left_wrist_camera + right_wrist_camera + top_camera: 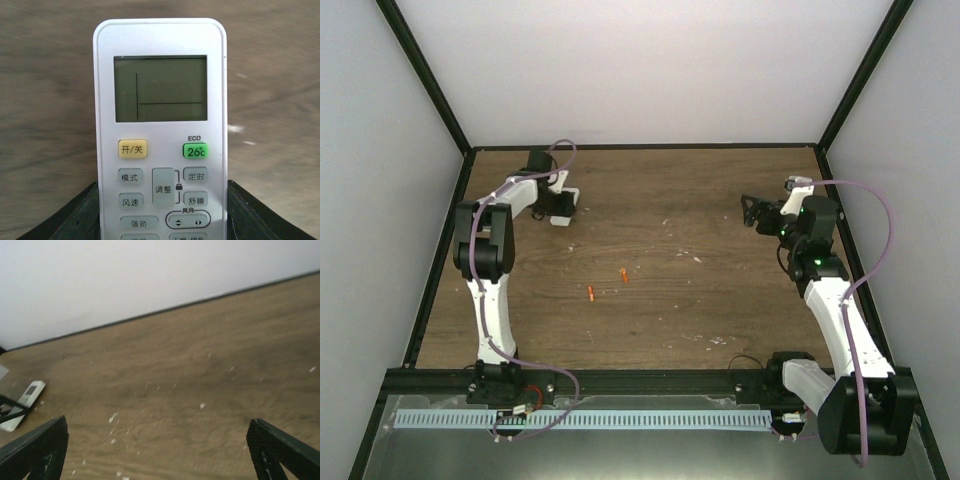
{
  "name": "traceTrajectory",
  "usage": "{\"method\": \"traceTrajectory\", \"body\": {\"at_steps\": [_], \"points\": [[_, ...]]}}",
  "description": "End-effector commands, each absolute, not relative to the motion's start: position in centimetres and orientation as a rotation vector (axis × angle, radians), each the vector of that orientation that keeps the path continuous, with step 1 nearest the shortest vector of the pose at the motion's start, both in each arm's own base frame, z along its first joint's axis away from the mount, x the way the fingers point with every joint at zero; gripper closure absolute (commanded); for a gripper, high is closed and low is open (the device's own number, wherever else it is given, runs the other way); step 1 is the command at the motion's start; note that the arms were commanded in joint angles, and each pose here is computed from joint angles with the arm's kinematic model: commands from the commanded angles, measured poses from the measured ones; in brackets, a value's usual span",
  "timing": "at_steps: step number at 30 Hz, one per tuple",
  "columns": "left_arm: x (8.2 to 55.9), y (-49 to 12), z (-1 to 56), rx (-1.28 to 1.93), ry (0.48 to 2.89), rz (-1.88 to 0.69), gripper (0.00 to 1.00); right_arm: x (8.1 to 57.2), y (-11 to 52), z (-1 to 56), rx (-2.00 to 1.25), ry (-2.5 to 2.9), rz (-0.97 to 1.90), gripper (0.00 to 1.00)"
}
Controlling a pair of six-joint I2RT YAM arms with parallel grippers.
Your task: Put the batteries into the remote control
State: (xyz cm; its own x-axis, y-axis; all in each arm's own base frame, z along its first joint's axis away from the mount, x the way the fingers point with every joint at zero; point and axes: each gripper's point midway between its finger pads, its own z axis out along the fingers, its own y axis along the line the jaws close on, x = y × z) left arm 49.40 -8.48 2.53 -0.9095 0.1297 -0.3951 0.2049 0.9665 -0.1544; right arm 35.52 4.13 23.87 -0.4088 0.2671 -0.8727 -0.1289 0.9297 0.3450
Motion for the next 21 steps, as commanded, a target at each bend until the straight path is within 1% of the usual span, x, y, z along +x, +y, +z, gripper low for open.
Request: {"method": "traceTrajectory", "body": {"at_steps": [1,5,9,12,15,18,21], "points": [[46.7,-14.0,3.3,0.324,2.731,-0.393,0.57,34.6,7.6,21.0,0.064,2.024,0.598,0.08],[45.5,-17.9,5.2,0.387,2.694,-0.439,0.58,33.9,10.8,19.5,0.014,2.062,0.698,0.09],[45.0,-21.0,7.7,0.32,2.657,-0.572,0.58,32.9,13.7,19.1,-0.024,2.058,0.79,0.09],[45.0,-22.0,9.4,0.308,2.648,-0.518,0.57,32.1,15.0,18.3,-0.012,2.052,0.856,0.09],[44.6,-23.9,11.3,0.352,2.626,-0.54,0.57,31.7,15.9,17.6,0.038,2.042,0.961,0.09],[43.2,-25.7,12.8,0.417,2.585,-0.562,0.57,32.0,16.8,17.8,0.059,2.035,1.037,0.1],[41.2,-27.0,13.1,0.449,2.578,-0.614,0.57,32.9,17.9,18.1,0.045,2.054,1.071,0.12]]}}
